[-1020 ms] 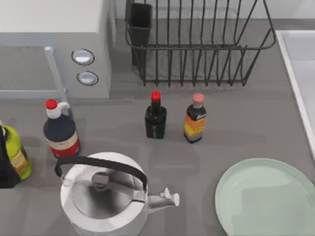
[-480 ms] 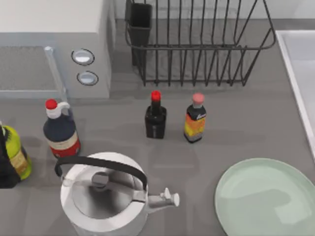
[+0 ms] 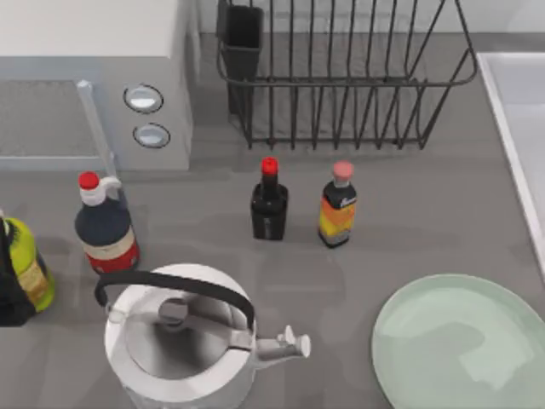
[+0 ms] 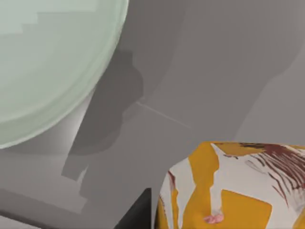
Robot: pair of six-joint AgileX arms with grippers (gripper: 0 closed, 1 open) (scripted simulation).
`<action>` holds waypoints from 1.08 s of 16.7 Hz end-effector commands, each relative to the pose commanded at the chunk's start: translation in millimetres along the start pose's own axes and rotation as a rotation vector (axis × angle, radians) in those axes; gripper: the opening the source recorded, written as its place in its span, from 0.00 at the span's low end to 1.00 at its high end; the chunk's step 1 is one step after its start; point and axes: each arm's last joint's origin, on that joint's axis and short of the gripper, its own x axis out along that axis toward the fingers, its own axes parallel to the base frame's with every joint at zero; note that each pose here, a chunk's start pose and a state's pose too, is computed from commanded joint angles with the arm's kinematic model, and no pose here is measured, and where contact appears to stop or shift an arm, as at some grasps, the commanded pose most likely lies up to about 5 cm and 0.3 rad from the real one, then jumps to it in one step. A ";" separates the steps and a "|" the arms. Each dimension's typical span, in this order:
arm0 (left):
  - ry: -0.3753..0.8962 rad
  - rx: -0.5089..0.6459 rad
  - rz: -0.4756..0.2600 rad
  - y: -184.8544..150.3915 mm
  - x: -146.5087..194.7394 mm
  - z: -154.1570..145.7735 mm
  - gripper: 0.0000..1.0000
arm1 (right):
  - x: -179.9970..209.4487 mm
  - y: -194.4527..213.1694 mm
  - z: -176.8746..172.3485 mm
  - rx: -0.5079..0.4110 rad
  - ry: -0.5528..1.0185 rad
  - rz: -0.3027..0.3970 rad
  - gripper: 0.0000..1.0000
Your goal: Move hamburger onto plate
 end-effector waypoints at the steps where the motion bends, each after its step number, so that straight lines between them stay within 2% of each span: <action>1: 0.000 0.000 0.000 0.0 0.0 0.0 1.00 | 0.4 2.6 3.8 -0.072 0.007 0.004 0.00; 3: 0.000 0.000 0.000 0.0 0.0 0.0 1.00 | 1.6 9.5 12.9 -0.255 0.023 0.014 0.00; 6: 0.000 0.000 0.000 0.0 0.0 0.0 1.00 | 4.2 24.5 28.6 -0.626 0.044 0.034 0.00; 14: 0.000 0.000 0.000 0.0 0.0 0.0 1.00 | 13.7 84.8 62.7 -1.887 0.050 0.086 0.00; 16: 0.000 0.000 0.000 0.0 0.0 0.0 1.00 | 15.6 100.7 66.7 -2.160 0.041 0.088 0.00; 18: 0.000 0.000 0.000 0.0 0.0 0.0 1.00 | 17.1 115.0 69.0 -2.385 0.032 0.085 0.00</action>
